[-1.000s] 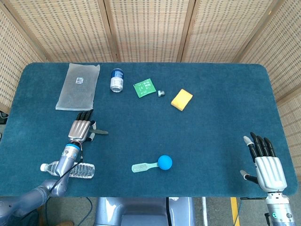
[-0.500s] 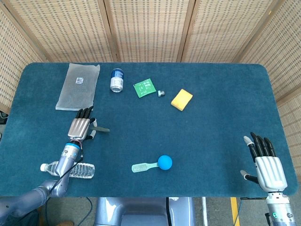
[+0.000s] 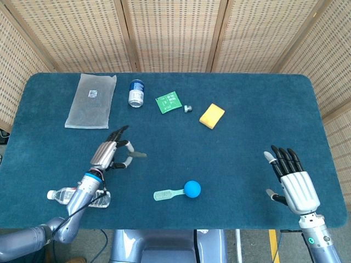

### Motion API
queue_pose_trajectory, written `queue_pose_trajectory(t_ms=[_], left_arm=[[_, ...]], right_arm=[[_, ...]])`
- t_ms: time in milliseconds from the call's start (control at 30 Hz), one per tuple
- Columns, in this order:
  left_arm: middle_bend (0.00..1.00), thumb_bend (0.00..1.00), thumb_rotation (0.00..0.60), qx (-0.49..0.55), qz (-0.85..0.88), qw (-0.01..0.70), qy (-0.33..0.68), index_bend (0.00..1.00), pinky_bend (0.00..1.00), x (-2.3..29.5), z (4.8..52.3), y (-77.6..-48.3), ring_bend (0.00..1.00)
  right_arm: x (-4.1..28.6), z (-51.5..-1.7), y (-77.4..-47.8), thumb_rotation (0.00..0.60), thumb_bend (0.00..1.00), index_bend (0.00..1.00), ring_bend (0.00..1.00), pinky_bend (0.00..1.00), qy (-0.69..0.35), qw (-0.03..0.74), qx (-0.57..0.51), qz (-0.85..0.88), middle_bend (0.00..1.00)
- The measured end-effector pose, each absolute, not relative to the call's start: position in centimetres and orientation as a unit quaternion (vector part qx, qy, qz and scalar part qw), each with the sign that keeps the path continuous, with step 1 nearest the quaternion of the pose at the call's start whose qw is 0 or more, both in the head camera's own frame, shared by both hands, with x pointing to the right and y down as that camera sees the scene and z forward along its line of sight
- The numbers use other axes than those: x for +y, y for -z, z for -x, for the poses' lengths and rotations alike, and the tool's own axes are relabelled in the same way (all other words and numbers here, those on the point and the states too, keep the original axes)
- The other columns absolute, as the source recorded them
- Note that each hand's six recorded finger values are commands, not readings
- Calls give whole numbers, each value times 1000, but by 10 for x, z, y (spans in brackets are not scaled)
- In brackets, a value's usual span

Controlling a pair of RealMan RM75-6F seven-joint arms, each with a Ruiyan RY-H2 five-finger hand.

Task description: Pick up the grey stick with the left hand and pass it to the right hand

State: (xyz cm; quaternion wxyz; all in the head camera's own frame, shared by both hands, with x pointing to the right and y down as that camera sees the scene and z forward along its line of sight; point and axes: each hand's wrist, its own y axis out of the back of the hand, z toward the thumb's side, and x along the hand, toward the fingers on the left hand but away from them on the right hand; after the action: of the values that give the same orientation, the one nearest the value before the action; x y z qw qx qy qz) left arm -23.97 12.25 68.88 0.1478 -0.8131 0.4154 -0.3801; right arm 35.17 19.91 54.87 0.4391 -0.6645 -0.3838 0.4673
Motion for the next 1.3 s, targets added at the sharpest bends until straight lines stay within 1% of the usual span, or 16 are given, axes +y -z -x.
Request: queue_pose_trajectory(t_ms=[100,167,267,400,533,667,733,867,1133,1300], left_arm=[[0,419,600,413,844,73,335,735,0,127,216,-677,0],[0,419,600,406,860,29,309,739,0,128,198,-670,0],[0,419,600,402,871,1,284,741,0,121,175,-664,0],[0,420,600,394,879,-21,268,744,0,115,145,-666,0],[0,419,600,382,885,-31,263,746,0,112,123,-667,0],[0,420,600,367,892,-34,261,747,0,110,106,-666,0],[0,420,600,360,896,-35,259,747,0,109,97,-665,0],[0,421,600,347,903,-40,250,748,0,110,76,-661,0],[0,421,600,331,908,-33,256,749,0,116,57,-661,0],[0,421,600,330,908,-40,256,749,0,119,56,-663,0]], right_arm=[[187,-343,-548,600,0,169,0,0,-435,436,-381,690,0],[179,-336,-548,600,0,179,0,0,-413,425,-377,712,0],[166,-322,-549,600,0,184,0,0,-382,399,-364,750,0],[144,-297,-550,600,13,254,0,0,-346,377,-340,789,0],[124,-272,-544,600,77,297,0,0,-314,352,-345,812,0],[109,-249,-535,600,157,380,0,0,-287,331,-356,826,0],[103,-238,-532,600,175,406,0,0,-278,322,-358,831,0],[95,-223,-536,600,227,441,0,0,-281,324,-347,834,0],[92,-197,-553,600,257,479,0,0,-302,357,-309,829,0],[91,-194,-556,600,285,504,0,0,-306,359,-308,826,0]])
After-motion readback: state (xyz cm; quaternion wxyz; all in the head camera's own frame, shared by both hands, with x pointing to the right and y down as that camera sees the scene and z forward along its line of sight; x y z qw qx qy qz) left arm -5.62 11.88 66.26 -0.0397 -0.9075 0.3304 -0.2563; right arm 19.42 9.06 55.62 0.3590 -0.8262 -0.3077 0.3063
